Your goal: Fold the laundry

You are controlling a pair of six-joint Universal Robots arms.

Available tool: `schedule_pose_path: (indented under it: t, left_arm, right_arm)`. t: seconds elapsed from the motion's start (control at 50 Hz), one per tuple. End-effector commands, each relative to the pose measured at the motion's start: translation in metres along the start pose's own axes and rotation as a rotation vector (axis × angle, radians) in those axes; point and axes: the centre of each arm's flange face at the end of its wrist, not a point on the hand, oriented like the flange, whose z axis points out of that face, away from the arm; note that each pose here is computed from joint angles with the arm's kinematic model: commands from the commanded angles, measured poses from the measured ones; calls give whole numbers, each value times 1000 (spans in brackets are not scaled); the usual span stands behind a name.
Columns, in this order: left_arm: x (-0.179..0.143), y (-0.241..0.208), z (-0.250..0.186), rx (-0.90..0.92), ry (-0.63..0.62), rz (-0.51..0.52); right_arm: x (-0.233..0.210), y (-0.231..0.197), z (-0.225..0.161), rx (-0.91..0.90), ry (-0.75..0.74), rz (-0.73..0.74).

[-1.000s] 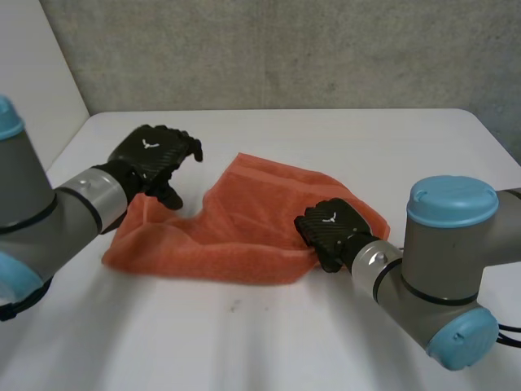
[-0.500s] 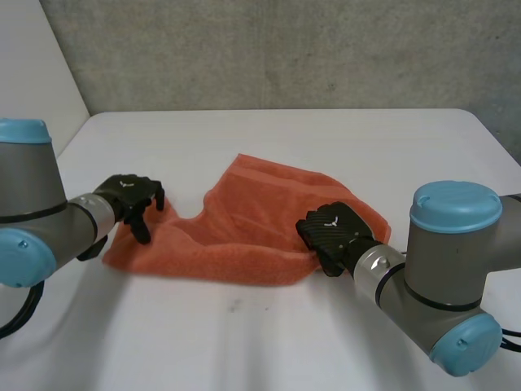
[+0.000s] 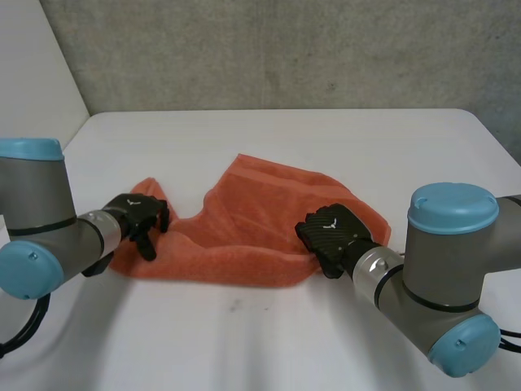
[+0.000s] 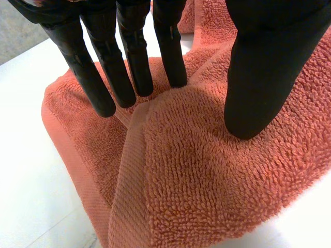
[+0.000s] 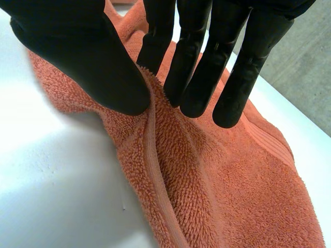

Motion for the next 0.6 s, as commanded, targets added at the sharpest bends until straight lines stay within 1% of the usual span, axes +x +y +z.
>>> schedule_pose_path:
  t: [0.02,0.18,0.26,0.34,0.42,0.48,0.5,0.52,0.6]
  left_arm:
    - [0,2,3,0,-3,0]
    - [-1,-9,-6,31,-17,8]
    - [-4,-26,-24,88,-40,13]
    - [-8,-42,-44,169,-73,18]
    - [-9,-52,-60,231,-100,30]
    - [-9,-57,-72,266,-112,36]
    - [-9,-58,-75,275,-116,38]
    - [-8,-60,-84,297,-123,43]
    - [-7,-64,-96,321,-131,48]
  right_arm:
    - [-1,1,0,-3,-3,-10]
    - [4,-1,1,-2,17,-7]
    - [7,-4,1,1,34,-6]
    - [9,-11,-2,8,34,26]
    - [17,-27,-11,22,43,102]
    - [41,-30,-15,7,89,223]
    - [41,-30,-15,7,89,223]
    - [59,-28,-17,-15,118,324]
    - [77,-27,-23,-21,128,432]
